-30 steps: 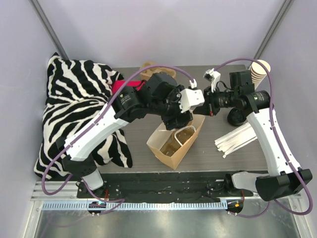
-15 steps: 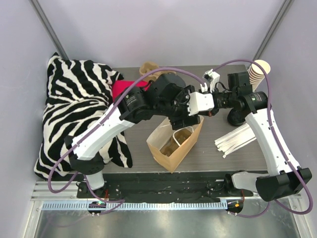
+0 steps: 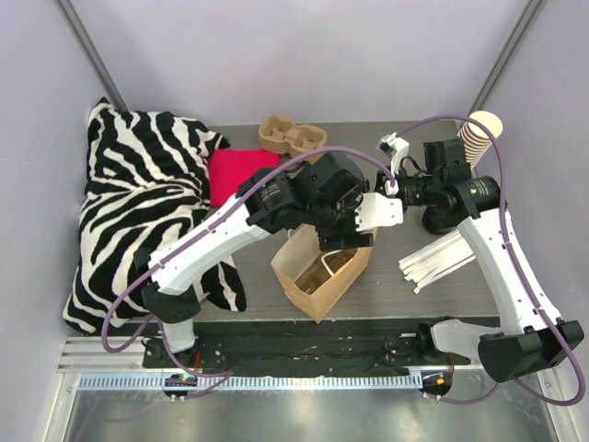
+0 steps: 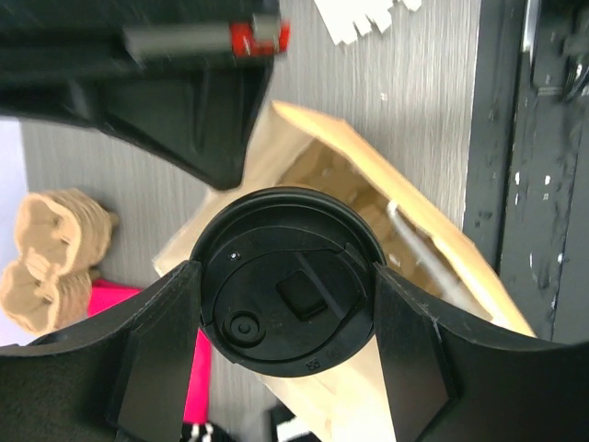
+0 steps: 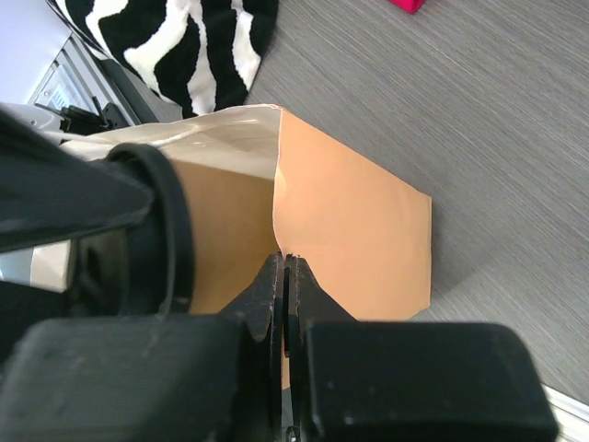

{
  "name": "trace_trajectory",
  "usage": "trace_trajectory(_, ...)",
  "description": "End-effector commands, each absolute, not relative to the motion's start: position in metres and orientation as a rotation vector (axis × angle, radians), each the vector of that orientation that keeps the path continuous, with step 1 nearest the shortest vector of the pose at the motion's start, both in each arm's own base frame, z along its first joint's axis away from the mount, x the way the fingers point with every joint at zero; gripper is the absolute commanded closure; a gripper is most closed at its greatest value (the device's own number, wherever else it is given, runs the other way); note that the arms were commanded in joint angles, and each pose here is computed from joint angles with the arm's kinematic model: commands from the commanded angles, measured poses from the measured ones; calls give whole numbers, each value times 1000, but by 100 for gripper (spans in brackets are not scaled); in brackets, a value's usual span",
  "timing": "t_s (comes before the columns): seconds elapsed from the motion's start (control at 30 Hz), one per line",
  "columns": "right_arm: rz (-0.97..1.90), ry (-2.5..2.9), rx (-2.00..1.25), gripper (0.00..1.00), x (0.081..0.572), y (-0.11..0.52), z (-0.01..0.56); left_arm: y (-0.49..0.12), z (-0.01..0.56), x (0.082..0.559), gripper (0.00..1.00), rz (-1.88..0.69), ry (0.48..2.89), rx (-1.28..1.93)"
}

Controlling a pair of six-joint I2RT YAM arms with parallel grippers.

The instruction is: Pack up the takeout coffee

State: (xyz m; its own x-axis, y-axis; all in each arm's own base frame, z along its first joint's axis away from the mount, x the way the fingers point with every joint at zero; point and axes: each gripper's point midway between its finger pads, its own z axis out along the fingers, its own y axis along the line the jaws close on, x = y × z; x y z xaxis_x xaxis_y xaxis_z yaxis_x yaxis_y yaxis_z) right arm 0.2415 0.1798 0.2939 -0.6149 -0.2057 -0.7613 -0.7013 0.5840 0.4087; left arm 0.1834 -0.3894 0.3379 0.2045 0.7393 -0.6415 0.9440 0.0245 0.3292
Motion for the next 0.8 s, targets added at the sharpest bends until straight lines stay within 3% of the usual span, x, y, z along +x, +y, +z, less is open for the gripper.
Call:
trace_trajectory(0.0, 955, 2093, -719, 99, 233, 181, 303, -364, 333, 176, 89, -313, 1586, 1806)
trace_trajectory(0.2, 995, 2088, -727, 96, 215, 181, 300, -346, 317, 172, 91, -307, 1608, 1803)
trace_trajectory(0.23, 1008, 2093, -733, 88, 211, 182, 299, -344, 315, 172, 91, -305, 1605, 1805)
trace_trajectory(0.27, 1017, 2091, -743, 67, 208, 182, 299, -340, 313, 167, 92, -322, 1594, 1813)
trace_trajectory(0.3, 1019, 2087, -750, 56, 207, 182, 301, -342, 315, 166, 92, -340, 1567, 1809)
trace_trajectory(0.33, 1014, 2072, -761, 37, 208, 182, 306, -341, 306, 164, 91, -341, 1565, 1825)
trace_trajectory(0.47, 955, 2015, -840, 15, 221, 182, 324, -343, 307, 156, 91, -402, 1492, 1832)
trace_trajectory(0.77, 954, 1811, -1147, 7, 248, 201, 345, -346, 314, 148, 91, -449, 1382, 1874)
